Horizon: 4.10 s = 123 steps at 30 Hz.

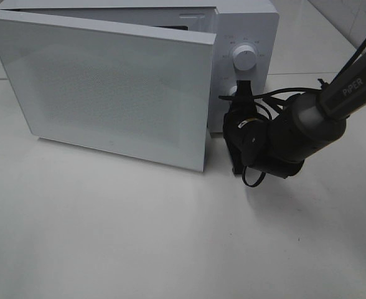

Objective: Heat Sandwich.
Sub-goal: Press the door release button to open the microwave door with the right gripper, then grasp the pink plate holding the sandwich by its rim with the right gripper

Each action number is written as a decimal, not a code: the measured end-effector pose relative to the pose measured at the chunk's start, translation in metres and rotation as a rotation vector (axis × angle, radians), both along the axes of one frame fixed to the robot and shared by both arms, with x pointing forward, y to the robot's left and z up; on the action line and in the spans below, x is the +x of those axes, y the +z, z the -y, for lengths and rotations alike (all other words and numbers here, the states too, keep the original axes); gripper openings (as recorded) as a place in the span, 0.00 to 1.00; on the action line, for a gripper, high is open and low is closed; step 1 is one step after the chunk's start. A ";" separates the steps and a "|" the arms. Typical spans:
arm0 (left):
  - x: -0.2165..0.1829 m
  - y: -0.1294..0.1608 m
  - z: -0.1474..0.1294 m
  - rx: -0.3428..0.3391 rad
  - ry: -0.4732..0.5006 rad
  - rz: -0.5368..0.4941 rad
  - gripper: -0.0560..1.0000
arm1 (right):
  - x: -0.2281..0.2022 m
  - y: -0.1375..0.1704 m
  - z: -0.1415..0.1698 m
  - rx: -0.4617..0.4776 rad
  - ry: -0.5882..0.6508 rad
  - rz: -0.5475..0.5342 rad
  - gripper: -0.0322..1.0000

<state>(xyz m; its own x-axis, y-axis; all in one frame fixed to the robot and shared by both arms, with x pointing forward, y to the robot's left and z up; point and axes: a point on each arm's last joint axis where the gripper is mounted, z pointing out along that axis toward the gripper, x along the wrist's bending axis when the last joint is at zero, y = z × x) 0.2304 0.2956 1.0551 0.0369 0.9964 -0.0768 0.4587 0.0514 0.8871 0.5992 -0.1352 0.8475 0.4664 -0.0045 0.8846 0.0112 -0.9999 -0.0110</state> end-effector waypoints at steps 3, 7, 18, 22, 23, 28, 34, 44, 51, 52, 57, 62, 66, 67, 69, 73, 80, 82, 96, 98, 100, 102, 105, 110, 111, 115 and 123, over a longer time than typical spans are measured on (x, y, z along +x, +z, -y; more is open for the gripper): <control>0.000 0.000 0.000 0.000 0.000 0.000 0.98 | 0.000 0.000 0.000 0.000 0.000 0.000 0.03; 0.000 0.000 0.000 0.000 0.000 0.000 0.98 | 0.000 0.000 0.000 0.000 0.000 0.000 0.03; 0.000 0.000 0.000 0.000 0.000 0.000 0.98 | -0.007 0.011 0.008 -0.017 0.060 -0.018 0.03; 0.000 0.000 0.000 0.000 0.000 0.000 0.98 | -0.014 0.018 0.010 -0.018 0.075 -0.029 0.03; 0.000 0.000 0.000 0.000 0.000 0.000 0.98 | -0.017 0.019 0.011 -0.019 0.080 -0.035 0.03; 0.000 0.000 0.000 0.000 0.000 0.000 0.98 | -0.027 0.032 0.015 -0.020 0.101 -0.026 0.03; 0.000 0.000 0.000 0.000 0.000 0.000 0.98 | -0.043 0.040 0.015 -0.042 0.192 -0.088 0.03; 0.000 0.000 0.000 0.000 0.000 0.000 0.98 | -0.067 0.075 0.009 -0.269 0.537 -0.114 0.03; 0.000 0.000 0.000 0.000 0.000 0.000 0.98 | -0.081 0.093 0.011 -0.454 0.724 -0.143 0.03; 0.000 0.000 0.000 0.000 0.000 0.000 0.98 | -0.083 0.096 0.012 -0.488 0.756 -0.145 0.04; 0.000 0.000 0.000 0.000 0.000 0.000 0.98 | -0.095 0.107 0.015 -0.629 0.906 -0.176 0.04; 0.000 0.000 0.000 0.000 0.000 0.000 0.98 | -0.097 0.116 0.015 -0.782 1.114 -0.245 0.04; 0.000 0.000 0.000 0.000 0.000 0.000 0.98 | -0.095 0.124 0.013 -0.849 1.215 -0.254 0.04; 0.000 0.000 0.000 0.000 0.000 0.000 0.98 | -0.094 0.129 0.011 -0.882 1.270 -0.258 0.04; 0.000 0.000 0.000 0.000 0.000 0.000 0.98 | -0.093 0.132 0.011 -0.901 1.300 -0.259 0.04; 0.000 0.000 0.000 0.000 0.000 0.000 0.98 | -0.091 0.141 0.008 -0.966 1.398 -0.246 0.05; 0.000 0.000 0.000 0.000 0.000 0.000 0.98 | -0.091 0.156 0.006 -1.145 1.643 -0.194 0.06; 0.000 0.000 0.000 0.000 0.000 0.000 0.98 | -0.091 0.156 0.007 -1.188 1.692 -0.182 0.06; 0.000 0.000 0.000 0.000 0.000 0.000 0.98 | -0.102 0.158 0.013 -1.769 2.455 0.307 0.06; 0.000 0.000 0.000 0.000 0.000 0.000 0.98 | -0.102 0.158 0.013 -1.821 2.504 0.375 0.06; 0.000 0.000 0.000 0.000 0.000 0.000 0.98 | -0.102 0.158 0.013 -1.866 2.533 0.420 0.07; 0.000 0.000 0.000 0.000 0.000 0.000 0.98 | -0.100 0.158 0.014 -1.902 2.541 0.439 0.07; 0.000 0.000 0.000 0.000 0.000 0.000 0.98 | -0.098 0.158 0.016 -1.971 2.563 0.431 0.08; 0.000 0.000 0.000 0.000 0.000 0.000 0.98 | -0.097 0.158 0.018 -2.001 2.579 0.419 0.09; 0.000 0.000 0.000 0.000 0.000 0.000 0.98 | -0.096 0.158 0.019 -2.022 2.580 0.414 0.11; 0.000 0.000 0.000 0.000 0.000 0.000 0.98 | -0.094 0.158 0.019 -2.061 2.566 0.412 0.18; 0.000 0.000 0.000 0.000 0.000 0.000 0.98 | -0.090 0.160 0.018 -2.091 2.494 0.403 0.59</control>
